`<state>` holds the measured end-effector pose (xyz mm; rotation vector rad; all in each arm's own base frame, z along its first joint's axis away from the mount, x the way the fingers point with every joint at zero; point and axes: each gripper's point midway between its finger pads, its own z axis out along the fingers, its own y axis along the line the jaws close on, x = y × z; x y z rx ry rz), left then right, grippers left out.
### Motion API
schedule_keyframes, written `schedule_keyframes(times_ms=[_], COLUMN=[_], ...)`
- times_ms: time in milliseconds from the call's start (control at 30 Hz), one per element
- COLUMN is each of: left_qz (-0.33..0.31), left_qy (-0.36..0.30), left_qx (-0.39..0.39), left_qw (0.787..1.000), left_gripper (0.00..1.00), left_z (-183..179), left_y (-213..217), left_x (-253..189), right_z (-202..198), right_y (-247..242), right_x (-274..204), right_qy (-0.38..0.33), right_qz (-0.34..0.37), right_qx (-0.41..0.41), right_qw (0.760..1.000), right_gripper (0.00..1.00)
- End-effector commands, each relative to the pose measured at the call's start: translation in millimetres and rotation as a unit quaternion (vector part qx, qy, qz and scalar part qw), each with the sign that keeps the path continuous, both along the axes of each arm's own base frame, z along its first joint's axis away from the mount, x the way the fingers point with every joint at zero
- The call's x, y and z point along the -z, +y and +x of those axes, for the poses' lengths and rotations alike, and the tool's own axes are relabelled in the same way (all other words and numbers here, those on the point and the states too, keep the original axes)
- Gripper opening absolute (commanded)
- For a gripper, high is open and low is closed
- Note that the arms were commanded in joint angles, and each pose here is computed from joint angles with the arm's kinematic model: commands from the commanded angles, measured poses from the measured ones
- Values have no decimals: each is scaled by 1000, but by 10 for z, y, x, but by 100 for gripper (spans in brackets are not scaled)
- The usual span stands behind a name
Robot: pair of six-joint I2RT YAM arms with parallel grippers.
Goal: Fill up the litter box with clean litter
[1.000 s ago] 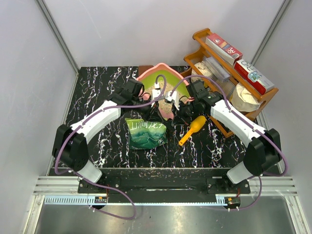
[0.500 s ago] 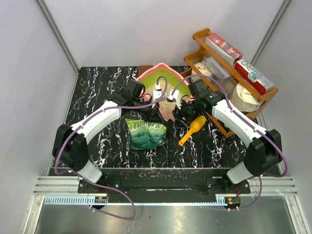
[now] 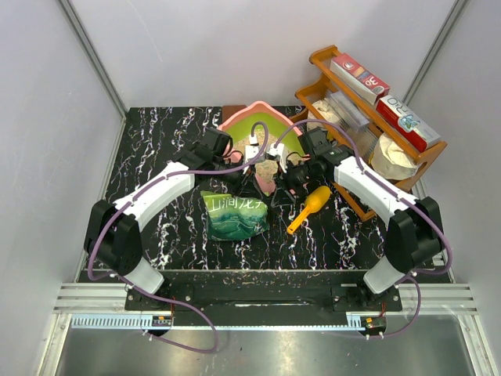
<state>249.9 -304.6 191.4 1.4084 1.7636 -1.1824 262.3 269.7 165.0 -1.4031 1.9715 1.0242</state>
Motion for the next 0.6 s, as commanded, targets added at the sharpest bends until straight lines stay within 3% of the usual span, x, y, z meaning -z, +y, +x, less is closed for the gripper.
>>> schedule_keyframes(times_ms=[0,67,100,167,200,233,333,567], left_qz=[-25,-24,-20,-16,-9,-7,-1,3], left_qy=[-21,-21,-24,-25,-26,-32,-41,-40], left_qx=[12,10,5,-3,-8,-8,-9,-7], left_qw=[999,999,999,1000,1000,999,999,999], left_gripper=[0,1,13,23,27,33,39,41], left_z=[-10,-8,16,43,61,69,66,30], left_y=[-42,-40,-37,-25,-2,18,113,176], left_x=[-237,-239,-225,-217,-201,-200,-209,-127], right_z=[35,12,6,-10,2,-7,-6,-160], right_y=[131,139,142,130,102,59,-119,-405], right_x=[-228,-237,-246,-247,-254,-276,-353,-640], right_qy=[-11,-7,-8,-12,-16,-25,-55,-148], right_qz=[45,50,52,50,48,45,32,13], right_qx=[-17,-22,-24,-30,-29,-32,-29,-49], right_qw=[999,998,998,998,998,998,998,988], right_gripper=[54,48,34,16,2,0,0,0])
